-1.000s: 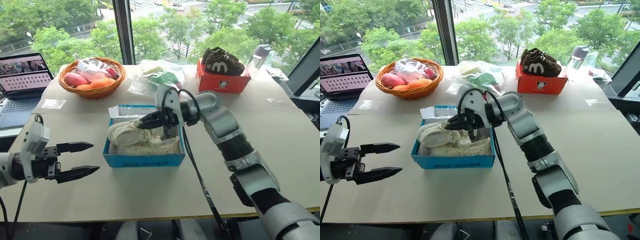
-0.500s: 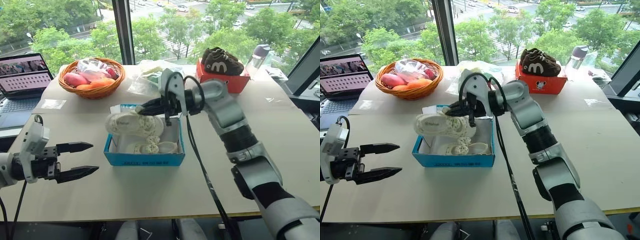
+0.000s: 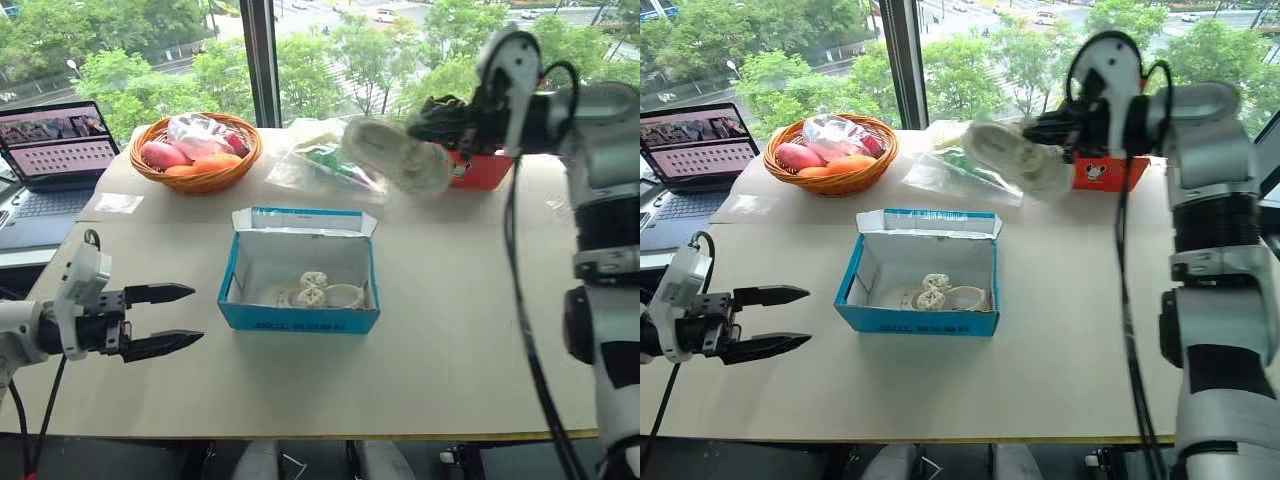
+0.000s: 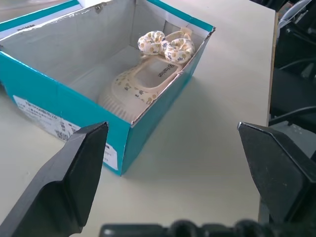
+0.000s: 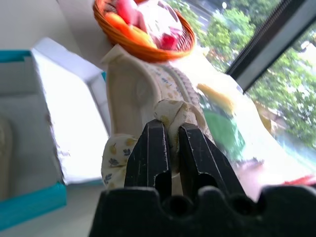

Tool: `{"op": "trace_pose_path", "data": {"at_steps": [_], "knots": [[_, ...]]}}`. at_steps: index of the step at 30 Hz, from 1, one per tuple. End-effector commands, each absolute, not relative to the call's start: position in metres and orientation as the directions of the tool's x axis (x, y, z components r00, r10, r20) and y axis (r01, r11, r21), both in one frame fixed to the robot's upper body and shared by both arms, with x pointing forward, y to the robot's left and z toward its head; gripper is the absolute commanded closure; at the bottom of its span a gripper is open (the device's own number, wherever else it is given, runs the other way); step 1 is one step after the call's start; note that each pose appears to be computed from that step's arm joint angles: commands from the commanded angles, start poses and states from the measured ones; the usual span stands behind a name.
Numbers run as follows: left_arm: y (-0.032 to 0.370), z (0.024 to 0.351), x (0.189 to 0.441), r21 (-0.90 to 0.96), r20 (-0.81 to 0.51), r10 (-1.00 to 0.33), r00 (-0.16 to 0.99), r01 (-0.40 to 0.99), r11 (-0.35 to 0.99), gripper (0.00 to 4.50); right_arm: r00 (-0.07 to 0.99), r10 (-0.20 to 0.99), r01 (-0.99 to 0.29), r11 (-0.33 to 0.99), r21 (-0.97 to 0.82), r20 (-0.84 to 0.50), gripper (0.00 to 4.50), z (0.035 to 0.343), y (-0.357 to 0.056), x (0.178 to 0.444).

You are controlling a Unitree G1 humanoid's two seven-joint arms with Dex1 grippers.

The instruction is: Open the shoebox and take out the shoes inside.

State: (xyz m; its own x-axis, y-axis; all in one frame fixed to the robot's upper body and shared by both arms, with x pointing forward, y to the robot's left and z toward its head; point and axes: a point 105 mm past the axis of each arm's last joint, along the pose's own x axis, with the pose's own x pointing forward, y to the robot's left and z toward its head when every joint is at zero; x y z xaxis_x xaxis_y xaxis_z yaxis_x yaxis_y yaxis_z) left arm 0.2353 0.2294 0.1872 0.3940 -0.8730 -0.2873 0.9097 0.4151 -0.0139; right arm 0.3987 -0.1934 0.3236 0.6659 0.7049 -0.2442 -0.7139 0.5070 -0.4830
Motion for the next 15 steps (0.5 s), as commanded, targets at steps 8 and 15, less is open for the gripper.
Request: {"op": "trace_pose_path", "data": {"at_steps": [8, 15], "knots": [[0.227, 0.193, 0.242, 0.025, -0.28, -0.887, 0.367, 0.927, 0.375, 0.0, 0.815, 0.479, -0.576, 0.734, -0.359, -0.327, 4.3, 0.255, -0.276, 0.413], [0.228, 0.194, 0.242, 0.024, -0.284, -0.888, 0.361, 0.929, 0.37, 0.0, 0.905, 0.329, -0.41, 0.84, -0.355, -0.268, 2.99, 0.252, -0.306, 0.421]]}}
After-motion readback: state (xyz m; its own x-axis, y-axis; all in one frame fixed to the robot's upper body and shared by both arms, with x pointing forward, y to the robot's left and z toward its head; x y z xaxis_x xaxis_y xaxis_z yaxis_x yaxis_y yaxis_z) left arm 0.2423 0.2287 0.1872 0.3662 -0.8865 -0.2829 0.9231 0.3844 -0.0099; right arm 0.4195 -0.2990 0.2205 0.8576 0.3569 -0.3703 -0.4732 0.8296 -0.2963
